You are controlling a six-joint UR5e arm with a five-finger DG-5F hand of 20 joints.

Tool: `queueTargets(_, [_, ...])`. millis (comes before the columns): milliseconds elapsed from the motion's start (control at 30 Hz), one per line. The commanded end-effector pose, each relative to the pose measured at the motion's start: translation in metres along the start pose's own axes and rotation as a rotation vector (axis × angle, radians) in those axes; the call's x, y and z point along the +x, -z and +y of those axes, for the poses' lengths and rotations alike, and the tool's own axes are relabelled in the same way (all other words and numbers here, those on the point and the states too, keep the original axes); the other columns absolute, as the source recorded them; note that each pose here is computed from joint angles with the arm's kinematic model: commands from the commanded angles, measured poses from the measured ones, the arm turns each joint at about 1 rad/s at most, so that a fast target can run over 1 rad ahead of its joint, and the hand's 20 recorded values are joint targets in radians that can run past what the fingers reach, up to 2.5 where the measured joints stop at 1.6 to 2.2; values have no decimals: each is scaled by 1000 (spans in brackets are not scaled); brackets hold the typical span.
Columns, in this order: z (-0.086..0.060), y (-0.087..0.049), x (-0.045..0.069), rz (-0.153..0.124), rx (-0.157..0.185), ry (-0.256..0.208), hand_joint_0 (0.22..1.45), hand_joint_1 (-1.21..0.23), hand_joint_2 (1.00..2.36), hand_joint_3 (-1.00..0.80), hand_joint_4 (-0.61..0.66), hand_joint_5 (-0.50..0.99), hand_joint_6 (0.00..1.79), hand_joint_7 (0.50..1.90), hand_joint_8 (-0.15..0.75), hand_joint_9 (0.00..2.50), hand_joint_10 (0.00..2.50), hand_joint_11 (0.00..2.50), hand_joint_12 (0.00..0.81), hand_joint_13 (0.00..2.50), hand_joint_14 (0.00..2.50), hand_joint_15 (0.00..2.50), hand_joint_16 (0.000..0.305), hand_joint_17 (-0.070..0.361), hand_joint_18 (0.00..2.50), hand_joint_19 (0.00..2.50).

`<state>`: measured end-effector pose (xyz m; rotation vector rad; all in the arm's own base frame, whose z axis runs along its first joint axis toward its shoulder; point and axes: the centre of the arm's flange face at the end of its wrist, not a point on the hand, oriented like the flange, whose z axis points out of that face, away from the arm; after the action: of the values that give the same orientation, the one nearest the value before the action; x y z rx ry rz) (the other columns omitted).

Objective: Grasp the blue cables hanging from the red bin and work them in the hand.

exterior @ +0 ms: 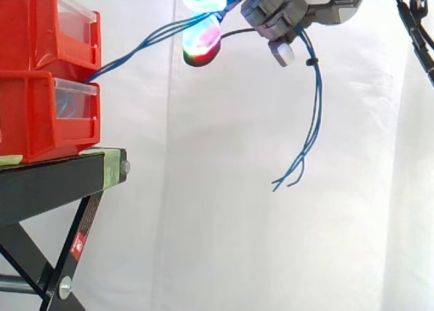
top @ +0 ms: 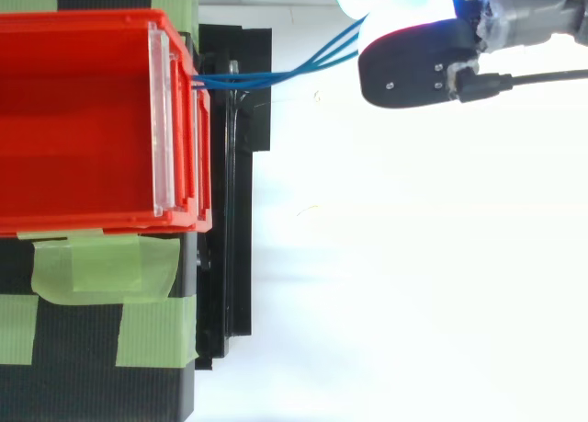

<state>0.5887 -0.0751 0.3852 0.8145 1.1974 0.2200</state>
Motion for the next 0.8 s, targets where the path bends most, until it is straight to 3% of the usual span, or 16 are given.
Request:
queueTargets(0, [0,0,1,2,0,1,832,-628,1009,-801,307,473,4,1365,445,741,2500,2500,519,1017,2500,1745,47,105,1434,936])
queueTargets(200, [0,0,0,0,2,1,863,-649,1010,-790,294,500,2,1383,441,780,2500,2500,515,1043,2500,1754,46,104,1478,969])
queueTargets(300, [0,0,0,-5,6,0,885,-651,1014,-681,293,511,2,1387,441,794,2500,2500,517,1058,2500,1772,46,103,1491,994])
queueTargets(367, [0,1,0,-6,8,-1,877,-640,1023,-383,290,514,2,1383,434,796,2500,2500,517,1063,2500,1754,46,104,1490,994])
queueTargets(400, [0,0,0,-8,8,-2,873,-634,1024,-315,286,513,4,1377,435,801,2500,2500,519,1066,2500,1759,47,105,1488,995])
queueTargets(500, [1,1,1,-7,7,-2,908,-605,1010,-6,332,528,5,1336,436,859,2500,2500,531,1155,2500,1726,64,145,1589,628])
queueTargets(567, [1,1,1,-6,8,-1,937,-621,1000,105,338,522,7,1321,436,860,2500,2500,537,1160,2500,1720,67,151,1590,581])
queueTargets(667, [1,1,1,-7,7,-2,872,-580,1234,86,348,506,8,1297,440,853,2500,2500,542,1162,2500,1734,68,153,1575,537])
queueTargets(767, [1,1,1,-7,7,-2,839,-553,1379,59,334,500,8,1290,443,846,2500,2500,544,1157,2500,1700,69,154,1563,539])
